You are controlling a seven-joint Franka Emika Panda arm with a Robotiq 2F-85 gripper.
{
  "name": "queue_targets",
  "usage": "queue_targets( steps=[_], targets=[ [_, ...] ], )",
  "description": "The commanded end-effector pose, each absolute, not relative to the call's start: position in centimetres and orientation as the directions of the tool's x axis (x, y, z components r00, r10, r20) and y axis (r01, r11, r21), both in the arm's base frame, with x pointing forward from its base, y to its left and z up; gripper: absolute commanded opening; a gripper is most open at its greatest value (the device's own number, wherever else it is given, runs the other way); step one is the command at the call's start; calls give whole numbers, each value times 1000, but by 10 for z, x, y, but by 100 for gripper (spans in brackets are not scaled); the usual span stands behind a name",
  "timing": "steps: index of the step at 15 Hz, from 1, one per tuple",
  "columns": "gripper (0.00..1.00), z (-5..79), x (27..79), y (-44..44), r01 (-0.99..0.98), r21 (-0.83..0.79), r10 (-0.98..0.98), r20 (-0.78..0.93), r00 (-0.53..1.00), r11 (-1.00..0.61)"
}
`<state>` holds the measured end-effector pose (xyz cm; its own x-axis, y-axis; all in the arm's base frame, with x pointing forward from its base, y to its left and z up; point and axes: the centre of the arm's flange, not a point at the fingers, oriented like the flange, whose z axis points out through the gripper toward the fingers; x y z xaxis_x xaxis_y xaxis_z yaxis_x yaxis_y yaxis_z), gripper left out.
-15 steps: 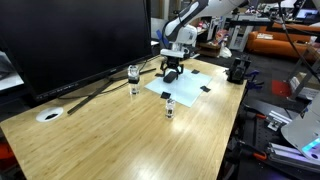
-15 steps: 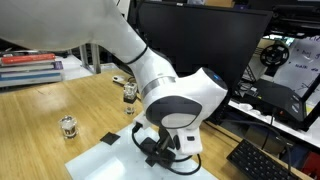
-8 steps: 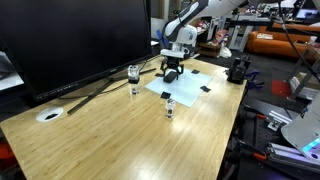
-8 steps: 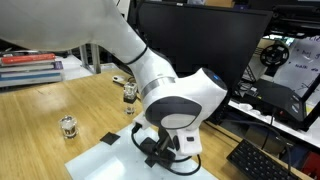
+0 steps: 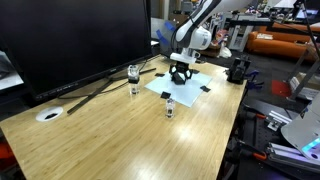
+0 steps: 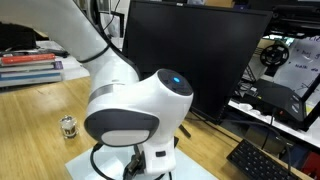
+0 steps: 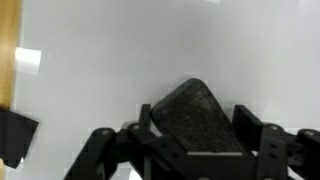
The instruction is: Pick up the duster and rub the white object
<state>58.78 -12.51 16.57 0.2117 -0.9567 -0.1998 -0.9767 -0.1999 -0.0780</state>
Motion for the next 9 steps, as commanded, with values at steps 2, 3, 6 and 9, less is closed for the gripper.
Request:
queue_targets(
  steps=[2, 3, 6, 9],
  targets=[
    [46, 165, 549, -114, -969, -145, -958, -178, 223, -198],
    [38, 166, 545, -113, -968, -156, -960, -172, 222, -196],
    [36, 171, 536, -108, -961, -192, -960, -161, 229, -198],
    [36, 184, 528, -99, -951, -233, -958, -152, 242, -203]
  ],
)
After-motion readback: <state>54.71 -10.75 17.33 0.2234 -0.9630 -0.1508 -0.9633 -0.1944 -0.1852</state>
